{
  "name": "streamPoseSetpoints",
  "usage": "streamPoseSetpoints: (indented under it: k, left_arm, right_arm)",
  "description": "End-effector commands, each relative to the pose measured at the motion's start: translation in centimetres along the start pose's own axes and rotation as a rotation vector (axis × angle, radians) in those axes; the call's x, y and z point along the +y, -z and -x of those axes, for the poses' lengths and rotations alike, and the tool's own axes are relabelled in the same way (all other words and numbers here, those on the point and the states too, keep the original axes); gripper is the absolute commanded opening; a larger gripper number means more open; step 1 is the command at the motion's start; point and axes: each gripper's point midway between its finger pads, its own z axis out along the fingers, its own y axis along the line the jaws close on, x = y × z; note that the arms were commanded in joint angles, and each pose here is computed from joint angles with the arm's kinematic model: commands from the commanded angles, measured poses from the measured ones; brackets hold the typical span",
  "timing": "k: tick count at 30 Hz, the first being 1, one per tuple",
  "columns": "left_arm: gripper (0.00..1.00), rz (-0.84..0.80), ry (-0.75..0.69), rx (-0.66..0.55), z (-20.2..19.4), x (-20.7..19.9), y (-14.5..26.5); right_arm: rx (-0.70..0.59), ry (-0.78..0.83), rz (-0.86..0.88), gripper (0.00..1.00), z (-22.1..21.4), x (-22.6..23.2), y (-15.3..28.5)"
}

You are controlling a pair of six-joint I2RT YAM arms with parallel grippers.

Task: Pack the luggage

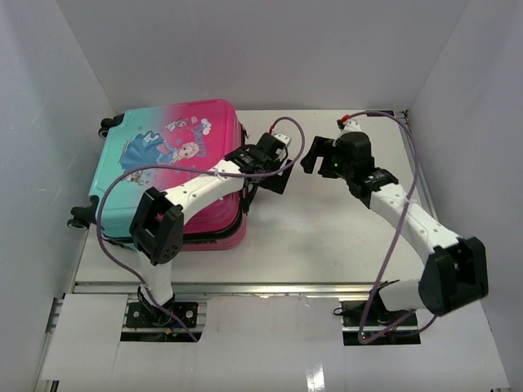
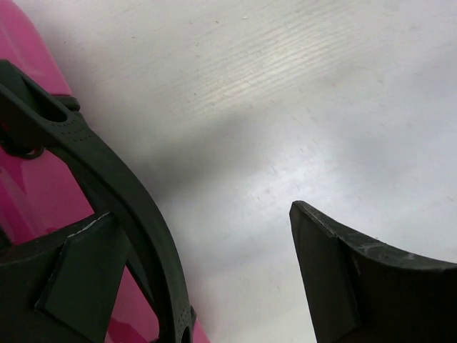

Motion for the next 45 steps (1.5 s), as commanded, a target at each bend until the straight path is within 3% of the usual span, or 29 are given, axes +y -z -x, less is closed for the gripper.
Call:
streamPoseSetpoints:
  k: [1,7,12,21,24,31,40,43,45]
  left_arm:
    - [0.98,-0.264,0.098,-0.692,15.2,-1.4,22.8]
    - [0.98,-0.471,0.12,-0.669,11.9,-3.7,25.4]
    - [0.98,-0.302,0.167,-0.581,10.1,-1.6,20.9]
    - [0.98,-0.238,0.143,-0.451,8.0,-2.7,11.5]
    - [0.98,-0.241,0.117,-0.44,8.2,-3.2,10.5]
    - [0.98,-0.194,0.071,-0.466,10.8,-1.1,18.1]
    - [0.98,-0.21,0.094,-0.392,-1.2,2.3,23.3]
    - [0.98,-0.312,0.137,-0.498,-2.6,1.9,26.5]
    - [0.98,-0.42,0.167,-0.638,-3.0,1.4,29.4]
  right_arm:
    - [-0.042,0.029,-0.065,0.9,2.4,-0.3,6.0]
    - [-0.102,0.038,-0.055,0.9,2.8,-0.3,10.4]
    - [-0.133,0.033,-0.046,0.9,2.0,-0.7,12.5]
    - [-0.174,0.047,-0.035,0.9,0.5,-1.6,14.5]
    - [-0.154,0.069,-0.031,0.9,-0.3,-1.8,14.0]
    - [-0.04,0.168,0.0,0.9,-3.1,-2.1,11.8]
    - [-0.068,0.187,0.126,0.9,-2.7,0.2,13.0]
    - [-0.085,0.191,0.133,0.9,-2.8,0.2,13.5]
    - [-0.111,0.196,0.134,0.9,-2.3,0.2,14.1]
